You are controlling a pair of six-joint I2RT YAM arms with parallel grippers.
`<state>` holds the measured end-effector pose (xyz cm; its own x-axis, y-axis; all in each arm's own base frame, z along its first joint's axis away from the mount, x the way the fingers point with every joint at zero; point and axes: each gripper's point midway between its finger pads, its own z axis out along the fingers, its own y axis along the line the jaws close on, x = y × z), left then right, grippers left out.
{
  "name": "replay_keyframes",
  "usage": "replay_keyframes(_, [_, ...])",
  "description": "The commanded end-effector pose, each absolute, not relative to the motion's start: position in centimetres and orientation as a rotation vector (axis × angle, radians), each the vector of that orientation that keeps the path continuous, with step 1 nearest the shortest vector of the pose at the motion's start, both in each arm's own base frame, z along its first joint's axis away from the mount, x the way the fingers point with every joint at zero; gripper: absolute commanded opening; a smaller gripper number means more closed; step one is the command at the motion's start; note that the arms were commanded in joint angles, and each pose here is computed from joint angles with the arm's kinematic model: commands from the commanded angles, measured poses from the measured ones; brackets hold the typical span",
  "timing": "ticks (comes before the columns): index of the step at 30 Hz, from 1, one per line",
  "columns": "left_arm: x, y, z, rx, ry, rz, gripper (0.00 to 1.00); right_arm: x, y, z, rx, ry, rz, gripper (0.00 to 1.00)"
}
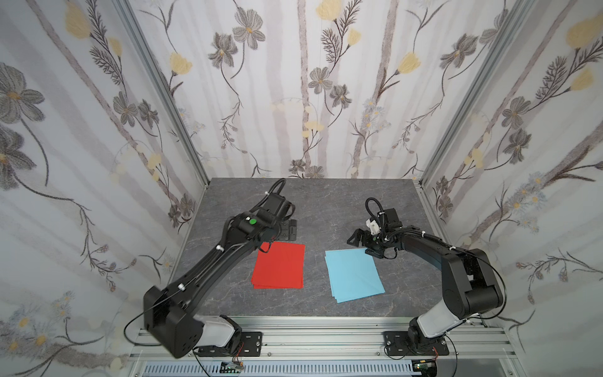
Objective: Sort the scattered colored papers by color
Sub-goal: Place the colored paper, then reset both arms
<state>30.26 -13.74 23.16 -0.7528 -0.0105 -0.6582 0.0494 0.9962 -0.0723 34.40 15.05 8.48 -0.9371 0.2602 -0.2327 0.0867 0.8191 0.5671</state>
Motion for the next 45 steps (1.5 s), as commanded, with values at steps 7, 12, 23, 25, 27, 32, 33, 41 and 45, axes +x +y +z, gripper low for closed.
replay_keyframes(7, [32.3,-5.4,21.2,0.068,2.000,0.186,1.00,35.3,12.8,14.2,0.065,2.595,0.591,1.00])
replay_keyframes(12, [31.9,-0.8,17.3,-0.178,1.938,0.158,1.00,36.9,9.2,16.9,-0.312,2.318,0.186,1.00])
replay_keyframes(23, [36.4,-0.6,13.0,-0.043,1.913,0.076,1.00,37.3,1.2,12.0,-0.043,1.955,-0.056,1.00])
replay_keyframes(25, [37.7,-0.4,11.7,-0.048,1.921,0.061,1.00,38.0,2.3,11.4,-0.086,1.948,0.005,1.00])
replay_keyframes(27, [38.7,-0.5,11.8,-0.055,1.906,0.020,1.00,38.5,2.0,10.5,-0.065,1.952,-0.010,1.00])
replay_keyframes(32, [39.7,-0.4,9.2,-0.050,1.895,-0.043,1.00,38.7,2.2,9.5,-0.074,1.940,-0.017,1.00])
replay_keyframes(33, [39.4,-0.3,8.8,-0.060,1.934,-0.062,1.00,38.7,2.1,9.4,-0.070,1.949,-0.024,1.00])
replay_keyframes(41, [39.7,-1.2,8.9,-0.004,1.925,-0.137,1.00,38.9,2.4,9.6,-0.077,1.955,-0.126,1.00])
replay_keyframes(45, [39.7,-1.1,8.8,-0.012,1.932,-0.133,1.00,39.0,2.4,9.6,-0.079,1.958,-0.113,1.00])
